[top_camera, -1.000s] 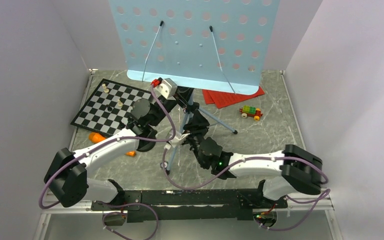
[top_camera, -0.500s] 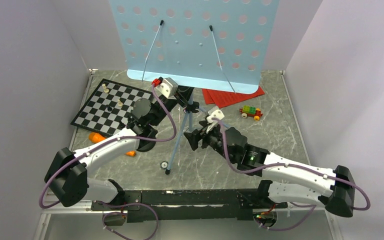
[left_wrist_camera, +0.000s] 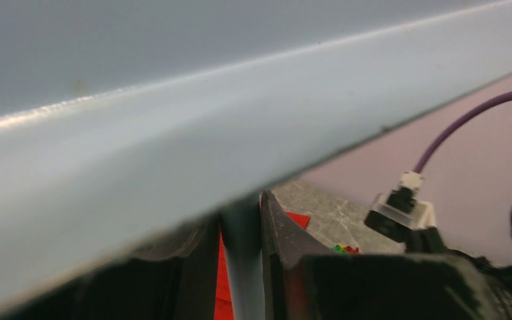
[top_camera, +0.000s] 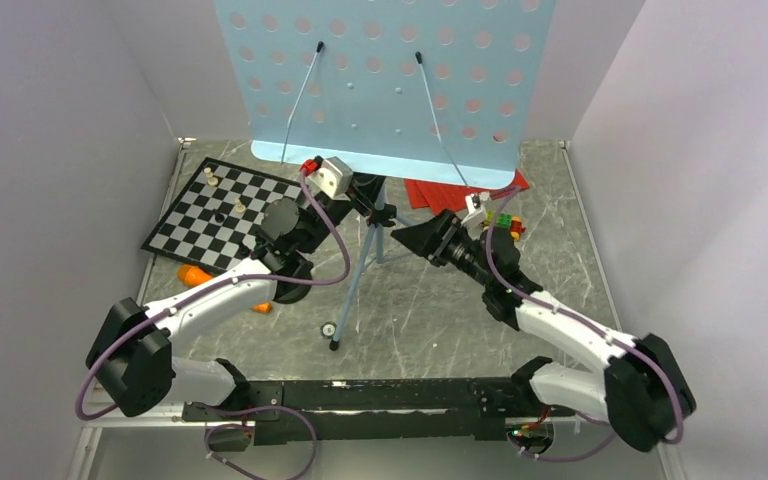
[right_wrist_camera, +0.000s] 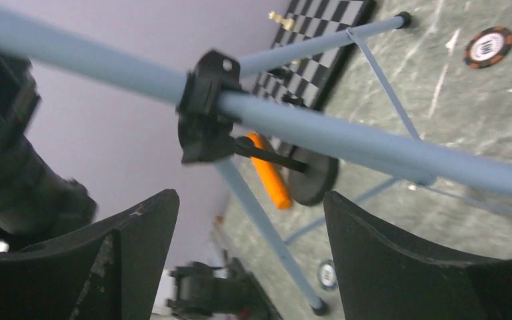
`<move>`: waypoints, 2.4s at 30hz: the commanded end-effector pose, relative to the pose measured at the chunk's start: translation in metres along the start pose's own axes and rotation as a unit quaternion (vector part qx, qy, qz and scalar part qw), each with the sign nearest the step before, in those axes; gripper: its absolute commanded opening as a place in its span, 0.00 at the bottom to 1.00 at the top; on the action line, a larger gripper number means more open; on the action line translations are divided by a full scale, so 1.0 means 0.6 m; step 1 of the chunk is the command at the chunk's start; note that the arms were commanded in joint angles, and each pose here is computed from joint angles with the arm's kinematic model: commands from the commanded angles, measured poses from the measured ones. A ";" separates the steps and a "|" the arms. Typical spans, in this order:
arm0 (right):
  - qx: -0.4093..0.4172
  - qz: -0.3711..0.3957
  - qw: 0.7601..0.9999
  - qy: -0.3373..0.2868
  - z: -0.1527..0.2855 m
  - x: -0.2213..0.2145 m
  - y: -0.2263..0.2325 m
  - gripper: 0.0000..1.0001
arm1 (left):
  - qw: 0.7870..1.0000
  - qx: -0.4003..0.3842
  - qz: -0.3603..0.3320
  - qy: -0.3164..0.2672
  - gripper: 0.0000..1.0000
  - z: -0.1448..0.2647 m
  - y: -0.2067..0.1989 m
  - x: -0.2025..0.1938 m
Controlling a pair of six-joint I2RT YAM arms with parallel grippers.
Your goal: Pack up the instrument practice props
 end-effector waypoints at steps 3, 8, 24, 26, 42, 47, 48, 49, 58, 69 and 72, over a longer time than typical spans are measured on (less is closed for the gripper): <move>0.118 -0.127 0.985 0.010 -0.035 0.063 0.079 0.77 | 0.999 -0.004 -0.026 0.046 0.00 0.018 0.005 -0.044; 0.135 -0.136 0.981 0.023 -0.058 0.072 0.086 0.68 | 0.998 -0.007 -0.034 0.049 0.00 0.019 0.005 -0.047; 0.140 -0.123 0.981 0.050 -0.070 0.068 0.096 0.08 | 0.998 -0.009 -0.036 0.058 0.00 0.020 0.004 -0.061; 0.133 -0.076 0.987 0.049 -0.070 0.072 0.099 0.00 | 0.997 -0.009 -0.033 0.063 0.00 0.021 0.004 -0.067; -0.110 0.658 0.743 -0.050 -0.032 0.037 0.062 0.00 | 0.994 -0.008 -0.013 0.107 0.00 0.021 0.002 -0.117; -0.104 0.620 0.775 -0.066 -0.013 0.043 0.078 0.48 | 0.993 -0.001 -0.028 0.111 0.00 0.024 0.009 -0.118; -0.104 0.613 0.781 -0.066 -0.008 0.043 0.079 0.54 | 0.993 0.000 -0.032 0.113 0.00 0.024 0.010 -0.118; -0.104 0.607 0.785 -0.068 -0.003 0.043 0.079 0.58 | 0.993 0.001 -0.037 0.115 0.00 0.024 0.011 -0.119; -0.105 0.555 0.821 -0.086 0.062 0.057 0.084 0.66 | 0.983 0.002 -0.091 0.158 0.00 0.033 0.010 -0.159; -0.099 0.454 0.880 -0.097 0.088 0.040 0.070 0.71 | 0.968 -0.003 -0.139 0.208 0.00 0.054 -0.018 -0.219; -0.108 0.422 0.895 -0.102 0.083 0.041 0.071 0.78 | 0.967 -0.006 -0.136 0.215 0.00 0.061 -0.020 -0.228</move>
Point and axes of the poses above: each gripper's point midway between its finger pads, its own z axis back along the fingers, its own y axis along the line the jaws close on, x = y × z, the point moved 1 cm from there along z, back along the fingers, and after that the axes turned 2 degrees about z, right-handed, at the moved point
